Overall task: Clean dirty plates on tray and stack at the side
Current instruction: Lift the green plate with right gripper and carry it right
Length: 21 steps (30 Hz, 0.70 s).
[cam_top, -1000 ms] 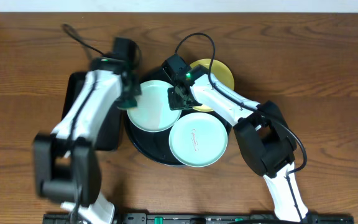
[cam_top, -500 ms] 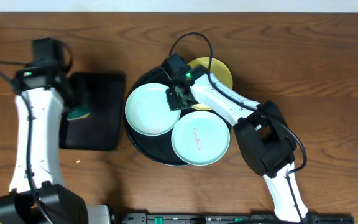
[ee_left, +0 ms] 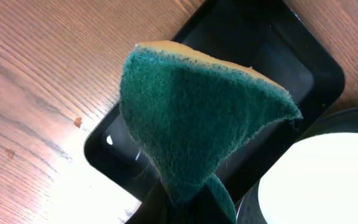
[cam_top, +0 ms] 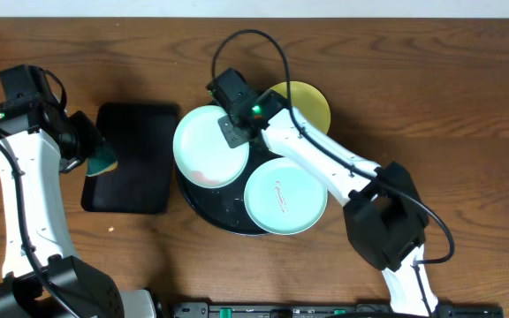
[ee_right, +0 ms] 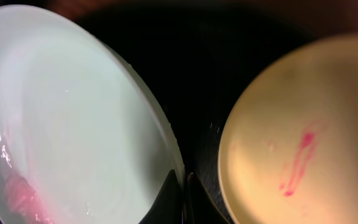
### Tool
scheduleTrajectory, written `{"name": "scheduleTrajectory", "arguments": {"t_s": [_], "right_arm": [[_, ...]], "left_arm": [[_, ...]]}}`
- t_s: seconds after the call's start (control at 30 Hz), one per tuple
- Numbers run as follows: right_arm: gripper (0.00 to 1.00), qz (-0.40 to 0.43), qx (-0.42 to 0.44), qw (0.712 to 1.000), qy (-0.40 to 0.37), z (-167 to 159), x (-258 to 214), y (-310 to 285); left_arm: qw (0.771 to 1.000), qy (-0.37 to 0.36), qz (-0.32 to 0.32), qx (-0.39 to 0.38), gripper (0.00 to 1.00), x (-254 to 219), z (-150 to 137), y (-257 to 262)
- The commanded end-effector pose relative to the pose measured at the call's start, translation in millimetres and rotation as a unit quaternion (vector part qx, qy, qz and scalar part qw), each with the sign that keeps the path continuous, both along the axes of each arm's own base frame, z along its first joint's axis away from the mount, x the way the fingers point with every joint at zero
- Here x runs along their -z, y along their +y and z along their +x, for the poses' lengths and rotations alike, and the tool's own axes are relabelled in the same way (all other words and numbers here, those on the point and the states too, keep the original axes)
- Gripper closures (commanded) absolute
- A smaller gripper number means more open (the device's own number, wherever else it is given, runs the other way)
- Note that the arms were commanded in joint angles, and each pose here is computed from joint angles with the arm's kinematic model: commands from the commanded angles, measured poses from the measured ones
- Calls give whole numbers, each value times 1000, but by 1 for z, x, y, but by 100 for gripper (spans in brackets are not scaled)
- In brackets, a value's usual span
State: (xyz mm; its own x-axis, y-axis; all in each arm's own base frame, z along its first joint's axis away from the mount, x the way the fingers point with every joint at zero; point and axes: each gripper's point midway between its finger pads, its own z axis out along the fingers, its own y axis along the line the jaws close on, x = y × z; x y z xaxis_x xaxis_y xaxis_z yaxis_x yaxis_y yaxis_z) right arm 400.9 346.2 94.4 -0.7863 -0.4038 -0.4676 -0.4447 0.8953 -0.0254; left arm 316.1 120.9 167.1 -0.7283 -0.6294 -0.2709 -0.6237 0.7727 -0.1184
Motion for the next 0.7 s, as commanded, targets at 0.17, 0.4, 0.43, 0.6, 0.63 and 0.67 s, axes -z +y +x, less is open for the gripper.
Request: {"name": "scheduleTrajectory", "arguments": {"t_s": [0.17,0.4,0.43,0.6,0.63,0.67], "right_arm": [[99,3,-28,994,-108,14,-75,25],[99,16,-28,990,-138,23,-101,30],[99,17,-29,989,-141,24,-103,31],[99,21,-41,986,-159,28,-110,36],[99,23,-46,985,-166,30,-113,38],[99,25,-53,983,-176,32,-116,42]], "left_arm": [[1000,2,-5,10,93,2,1,-1],[1000,2,-5,10,93,2,1,-1],[1000,3,-5,10,93,2,1,-1],[1000,2,-5,10,93,2,1,-1],[1000,2,-5,10,92,2,1,-1],[1000,2,-5,10,92,2,1,-1]]}}
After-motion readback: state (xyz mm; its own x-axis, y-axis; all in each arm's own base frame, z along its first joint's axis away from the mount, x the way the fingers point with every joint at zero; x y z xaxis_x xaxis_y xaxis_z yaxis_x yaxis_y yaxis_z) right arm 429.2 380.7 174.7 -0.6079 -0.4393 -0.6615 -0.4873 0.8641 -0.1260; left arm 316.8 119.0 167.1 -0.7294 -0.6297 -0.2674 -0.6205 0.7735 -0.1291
